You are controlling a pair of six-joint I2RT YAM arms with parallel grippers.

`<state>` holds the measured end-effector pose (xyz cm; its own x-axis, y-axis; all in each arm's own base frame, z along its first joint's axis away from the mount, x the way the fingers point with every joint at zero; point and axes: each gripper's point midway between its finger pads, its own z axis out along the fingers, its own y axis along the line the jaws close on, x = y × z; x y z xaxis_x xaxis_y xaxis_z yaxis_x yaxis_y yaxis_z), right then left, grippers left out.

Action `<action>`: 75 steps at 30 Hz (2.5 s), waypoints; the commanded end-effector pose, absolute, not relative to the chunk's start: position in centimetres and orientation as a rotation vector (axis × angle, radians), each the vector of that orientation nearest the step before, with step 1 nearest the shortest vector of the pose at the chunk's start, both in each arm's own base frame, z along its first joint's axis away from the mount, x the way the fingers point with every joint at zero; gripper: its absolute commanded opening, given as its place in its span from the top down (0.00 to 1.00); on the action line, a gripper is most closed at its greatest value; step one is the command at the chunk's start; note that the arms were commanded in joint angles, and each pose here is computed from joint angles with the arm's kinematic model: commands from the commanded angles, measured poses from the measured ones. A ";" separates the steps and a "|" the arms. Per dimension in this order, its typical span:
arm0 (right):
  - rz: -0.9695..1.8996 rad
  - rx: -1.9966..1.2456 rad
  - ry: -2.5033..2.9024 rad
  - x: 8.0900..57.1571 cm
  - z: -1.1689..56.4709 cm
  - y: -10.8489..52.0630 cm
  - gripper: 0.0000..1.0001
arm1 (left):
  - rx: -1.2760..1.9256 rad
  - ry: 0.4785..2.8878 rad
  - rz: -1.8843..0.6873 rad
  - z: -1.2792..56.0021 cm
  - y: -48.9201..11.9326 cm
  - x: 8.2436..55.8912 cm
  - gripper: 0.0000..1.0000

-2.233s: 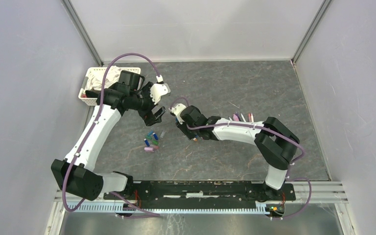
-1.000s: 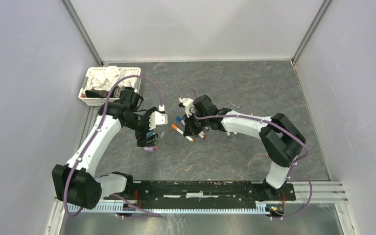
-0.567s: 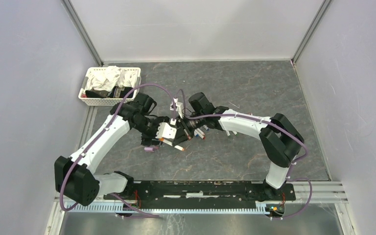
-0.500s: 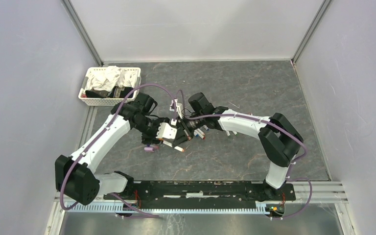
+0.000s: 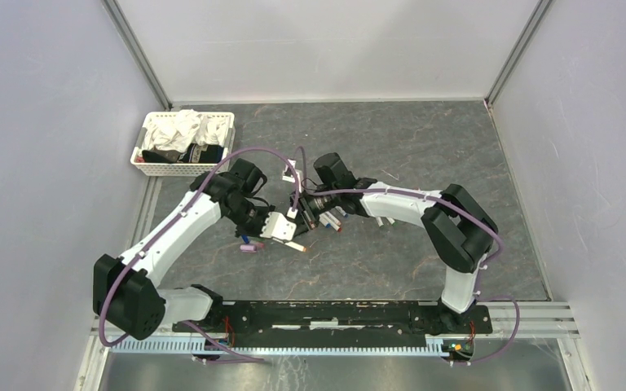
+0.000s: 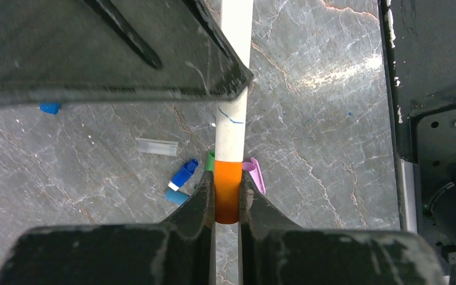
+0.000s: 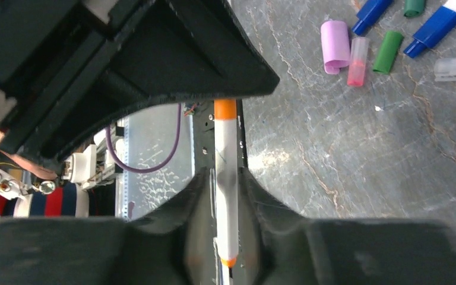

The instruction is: Open the pen caps

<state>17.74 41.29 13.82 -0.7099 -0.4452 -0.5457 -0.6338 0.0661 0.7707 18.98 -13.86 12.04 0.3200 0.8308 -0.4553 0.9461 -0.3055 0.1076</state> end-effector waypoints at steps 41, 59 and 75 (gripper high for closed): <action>0.324 -0.281 2.386 35.0 8.7 16.0 1.00 | 1.881 1.993 -0.351 4.7 -9.0 26.9 0.74; -0.155 -0.185 2.427 37.8 4.4 8.1 0.78 | 1.660 1.992 -0.580 11.8 -12.6 27.0 0.00; 0.144 -0.273 2.294 37.7 9.8 14.4 0.59 | 1.070 1.867 -0.242 30.0 -12.0 33.6 0.00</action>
